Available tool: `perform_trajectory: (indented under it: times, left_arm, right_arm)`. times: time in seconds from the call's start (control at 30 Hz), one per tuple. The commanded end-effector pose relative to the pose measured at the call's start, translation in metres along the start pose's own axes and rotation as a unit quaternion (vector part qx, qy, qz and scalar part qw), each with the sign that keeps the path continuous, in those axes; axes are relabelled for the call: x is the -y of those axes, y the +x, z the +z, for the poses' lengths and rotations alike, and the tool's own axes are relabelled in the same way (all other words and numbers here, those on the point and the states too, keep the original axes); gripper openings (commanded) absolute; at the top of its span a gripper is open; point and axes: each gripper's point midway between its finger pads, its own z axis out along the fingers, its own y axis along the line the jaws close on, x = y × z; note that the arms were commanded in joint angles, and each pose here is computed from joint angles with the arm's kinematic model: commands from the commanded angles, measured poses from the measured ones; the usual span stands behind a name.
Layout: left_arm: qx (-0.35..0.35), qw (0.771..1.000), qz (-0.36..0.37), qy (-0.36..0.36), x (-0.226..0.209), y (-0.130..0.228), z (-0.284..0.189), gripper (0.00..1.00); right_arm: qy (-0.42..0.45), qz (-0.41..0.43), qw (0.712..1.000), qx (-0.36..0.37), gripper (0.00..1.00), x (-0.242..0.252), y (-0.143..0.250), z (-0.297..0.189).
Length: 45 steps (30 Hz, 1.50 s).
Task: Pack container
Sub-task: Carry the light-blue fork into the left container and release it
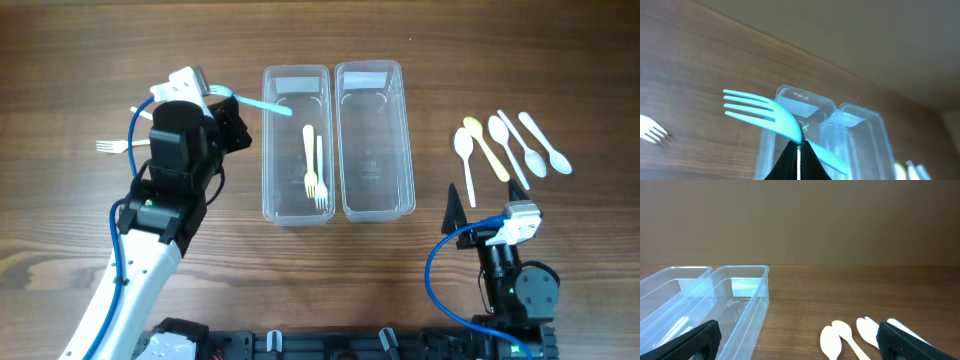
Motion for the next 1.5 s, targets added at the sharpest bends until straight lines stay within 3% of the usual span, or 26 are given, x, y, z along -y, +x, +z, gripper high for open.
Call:
perform_trajectory:
  times: [0.0,0.2,0.67,1.13,1.47]
  left_arm:
    - [-0.004,0.994,0.11,0.015,0.006,0.002,-0.001,0.04]
    - [-0.041,0.974,0.211,0.065,0.017,0.023,0.01,0.04]
    - [-0.089,0.931,0.318,0.153,0.033,0.058,0.023,0.04]
    - [-0.151,0.903,0.362,0.176,0.017,0.102,0.054,0.04]
    - [-0.153,0.901,0.362,0.182,0.018,0.104,0.057,0.04]
  right_arm:
    - [-0.001,-0.003,1.0,0.003,1.0,0.0,-0.001,0.0]
    - [-0.001,-0.003,1.0,0.002,1.0,0.0,-0.001,0.0]
    - [-0.001,-0.003,1.0,0.003,1.0,0.0,-0.001,0.0]
    - [-0.001,-0.003,1.0,0.002,1.0,0.0,-0.001,0.0]
    - [-0.001,-0.003,1.0,0.003,1.0,0.0,-0.001,0.0]
